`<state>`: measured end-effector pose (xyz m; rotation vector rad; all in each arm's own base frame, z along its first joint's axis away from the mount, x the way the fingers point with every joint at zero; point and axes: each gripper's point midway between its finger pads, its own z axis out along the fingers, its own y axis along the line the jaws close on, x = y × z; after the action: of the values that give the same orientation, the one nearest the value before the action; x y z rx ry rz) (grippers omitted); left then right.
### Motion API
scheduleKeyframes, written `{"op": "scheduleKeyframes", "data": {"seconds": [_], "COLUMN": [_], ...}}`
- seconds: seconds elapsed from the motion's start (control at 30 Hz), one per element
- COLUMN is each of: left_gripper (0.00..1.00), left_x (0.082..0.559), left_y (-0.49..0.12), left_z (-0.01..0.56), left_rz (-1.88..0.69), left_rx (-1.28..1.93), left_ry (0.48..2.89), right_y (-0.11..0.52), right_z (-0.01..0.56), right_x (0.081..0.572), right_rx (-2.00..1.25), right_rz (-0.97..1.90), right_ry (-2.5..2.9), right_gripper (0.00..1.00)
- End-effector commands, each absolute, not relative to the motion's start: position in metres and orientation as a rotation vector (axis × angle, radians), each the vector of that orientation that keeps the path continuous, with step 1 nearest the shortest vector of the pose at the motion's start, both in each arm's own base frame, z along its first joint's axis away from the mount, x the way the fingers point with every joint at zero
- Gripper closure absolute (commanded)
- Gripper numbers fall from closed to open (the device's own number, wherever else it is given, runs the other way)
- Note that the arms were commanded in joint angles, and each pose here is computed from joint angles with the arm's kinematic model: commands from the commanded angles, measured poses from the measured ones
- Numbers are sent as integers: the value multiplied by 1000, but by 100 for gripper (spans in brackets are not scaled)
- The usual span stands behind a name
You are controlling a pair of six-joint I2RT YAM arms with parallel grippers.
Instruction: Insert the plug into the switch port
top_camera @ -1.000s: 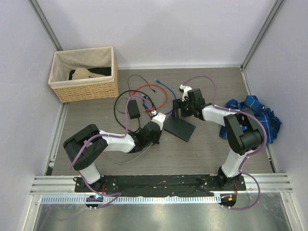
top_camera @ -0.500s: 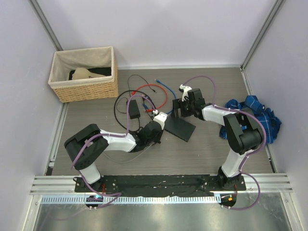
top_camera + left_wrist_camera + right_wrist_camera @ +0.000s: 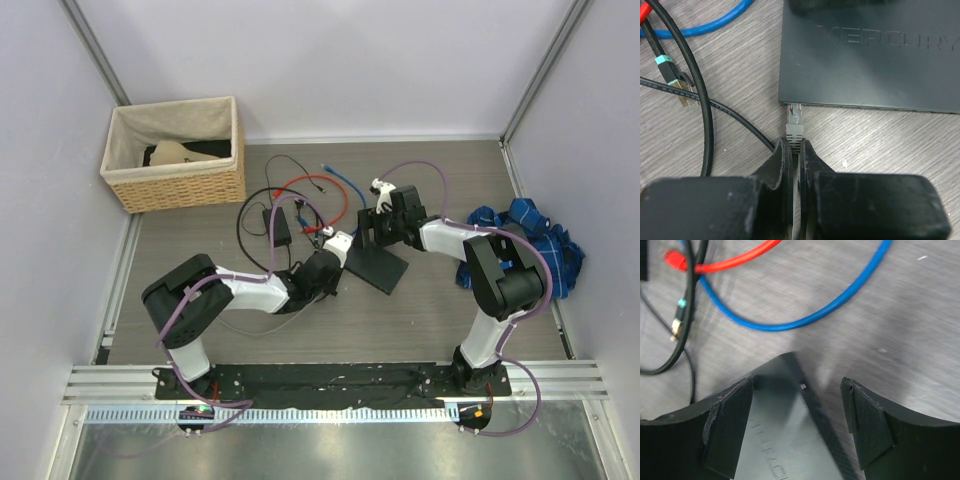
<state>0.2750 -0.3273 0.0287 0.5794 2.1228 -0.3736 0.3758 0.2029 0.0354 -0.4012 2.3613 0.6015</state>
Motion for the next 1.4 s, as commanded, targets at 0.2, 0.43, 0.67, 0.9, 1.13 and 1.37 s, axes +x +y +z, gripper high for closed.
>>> {"op": "scheduleKeyframes", "data": {"seconds": [0.2, 0.43, 0.67, 0.9, 1.13, 1.37], "left_gripper": [100, 100, 100, 100, 100, 100], "left_x": [301, 307, 321, 331, 333, 304], "left_y": [-363, -375, -379, -367, -364, -400], "left_z": [73, 78, 103, 117, 125, 124], "left_rz": [-422, -453, -454, -451, -494, -610], "left_rx": [641, 716, 680, 662, 633, 820], "left_ry": [1920, 1862, 1797, 1761, 1746, 1692], "right_y": [216, 225, 231, 233, 235, 240], "right_z": [8, 8, 6, 7, 6, 6], "right_x": [306, 291, 273, 266, 266, 269], "right_rx": [-454, -473, -502, -551, -561, -589], "right_rz": [844, 945, 1037, 1069, 1082, 1094], "right_ry": [2559, 2582, 2642, 2653, 2655, 2644], "right_gripper": [23, 25, 25, 24, 25, 24]}}
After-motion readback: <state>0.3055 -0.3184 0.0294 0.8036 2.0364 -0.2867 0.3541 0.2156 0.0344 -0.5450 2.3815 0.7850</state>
